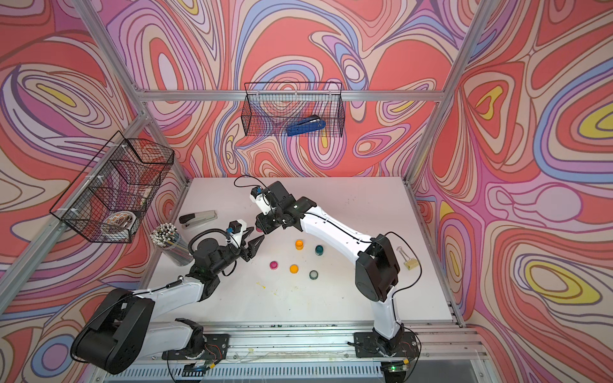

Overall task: Close the paint jar lid
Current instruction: Pick up the paint jar from the center of the board.

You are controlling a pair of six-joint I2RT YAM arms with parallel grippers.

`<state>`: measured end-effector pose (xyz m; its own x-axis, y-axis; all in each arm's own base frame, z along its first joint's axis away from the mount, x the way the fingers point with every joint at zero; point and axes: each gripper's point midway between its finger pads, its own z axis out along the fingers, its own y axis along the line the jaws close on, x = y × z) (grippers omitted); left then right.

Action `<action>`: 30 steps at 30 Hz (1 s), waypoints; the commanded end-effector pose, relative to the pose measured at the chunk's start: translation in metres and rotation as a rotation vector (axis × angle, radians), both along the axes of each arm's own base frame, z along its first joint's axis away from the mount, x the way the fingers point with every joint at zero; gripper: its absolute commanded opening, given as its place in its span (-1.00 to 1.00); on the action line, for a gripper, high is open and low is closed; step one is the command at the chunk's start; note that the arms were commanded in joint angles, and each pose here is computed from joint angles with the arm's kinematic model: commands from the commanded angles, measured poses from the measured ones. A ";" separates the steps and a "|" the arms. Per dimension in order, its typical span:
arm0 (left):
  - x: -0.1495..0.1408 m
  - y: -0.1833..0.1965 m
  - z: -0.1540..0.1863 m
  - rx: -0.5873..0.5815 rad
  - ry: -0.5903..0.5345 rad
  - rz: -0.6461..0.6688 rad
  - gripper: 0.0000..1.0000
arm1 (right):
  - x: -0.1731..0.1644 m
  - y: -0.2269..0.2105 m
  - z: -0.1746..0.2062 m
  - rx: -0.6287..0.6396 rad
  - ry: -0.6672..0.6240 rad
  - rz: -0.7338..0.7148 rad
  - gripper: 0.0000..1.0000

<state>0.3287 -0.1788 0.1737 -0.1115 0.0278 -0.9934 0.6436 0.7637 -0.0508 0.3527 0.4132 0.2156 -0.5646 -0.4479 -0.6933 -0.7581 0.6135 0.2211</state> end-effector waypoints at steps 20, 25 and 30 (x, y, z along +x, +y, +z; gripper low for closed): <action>0.004 -0.012 0.031 0.043 -0.112 -0.018 -0.11 | -0.006 0.007 0.032 0.059 -0.037 0.022 -0.45; 0.005 -0.012 0.032 0.051 -0.111 -0.014 -0.09 | -0.007 0.007 0.034 0.060 -0.042 0.023 -0.45; 0.005 -0.011 0.028 0.064 -0.104 -0.009 -0.02 | -0.007 0.006 0.036 0.059 -0.049 0.020 -0.45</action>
<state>0.3337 -0.1864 0.1879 -0.0564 0.0818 -0.9950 0.6448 0.7639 0.0262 0.3481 0.4163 0.2180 -0.5623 -0.4523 -0.6922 -0.7654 0.6015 0.2287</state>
